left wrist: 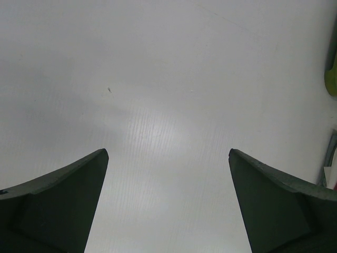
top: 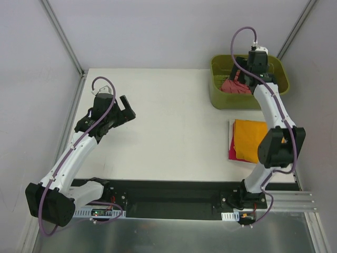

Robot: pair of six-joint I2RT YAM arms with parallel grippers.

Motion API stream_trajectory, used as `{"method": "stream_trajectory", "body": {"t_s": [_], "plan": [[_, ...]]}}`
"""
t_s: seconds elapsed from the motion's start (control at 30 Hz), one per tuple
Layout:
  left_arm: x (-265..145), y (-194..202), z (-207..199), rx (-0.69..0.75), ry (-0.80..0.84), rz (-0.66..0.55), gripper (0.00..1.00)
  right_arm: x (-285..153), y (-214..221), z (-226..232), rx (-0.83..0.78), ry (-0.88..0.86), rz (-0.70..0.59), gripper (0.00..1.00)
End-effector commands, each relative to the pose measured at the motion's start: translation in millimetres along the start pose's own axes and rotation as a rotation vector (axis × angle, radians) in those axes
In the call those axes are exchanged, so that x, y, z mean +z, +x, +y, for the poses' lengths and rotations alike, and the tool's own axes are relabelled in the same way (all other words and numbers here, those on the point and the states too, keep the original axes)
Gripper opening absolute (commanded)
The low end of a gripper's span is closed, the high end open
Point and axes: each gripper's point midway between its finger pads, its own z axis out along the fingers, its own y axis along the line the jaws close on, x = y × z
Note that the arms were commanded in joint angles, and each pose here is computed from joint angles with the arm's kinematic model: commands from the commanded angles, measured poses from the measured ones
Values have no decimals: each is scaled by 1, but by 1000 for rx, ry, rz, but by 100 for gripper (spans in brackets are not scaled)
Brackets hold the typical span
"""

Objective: Fold and stack the t-shirts
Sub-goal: Grab crumpled tshirt from bin with the right arm

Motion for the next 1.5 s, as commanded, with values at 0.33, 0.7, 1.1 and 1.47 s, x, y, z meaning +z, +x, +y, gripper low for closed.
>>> {"method": "stream_trajectory", "body": {"t_s": [0.33,0.7,1.1,1.47], "plan": [[-1,-17,5,-3,-44,-40,99,164,39,-52,45,104,248,99],[12,-9,10,14,-80,6,99,201,139,-41,128,-19,502,100],[9,-8,14,15,-91,6,99,191,110,-30,132,-89,434,6],[-5,-16,5,17,-45,-25,99,110,-52,-5,193,-212,34,1]]}}
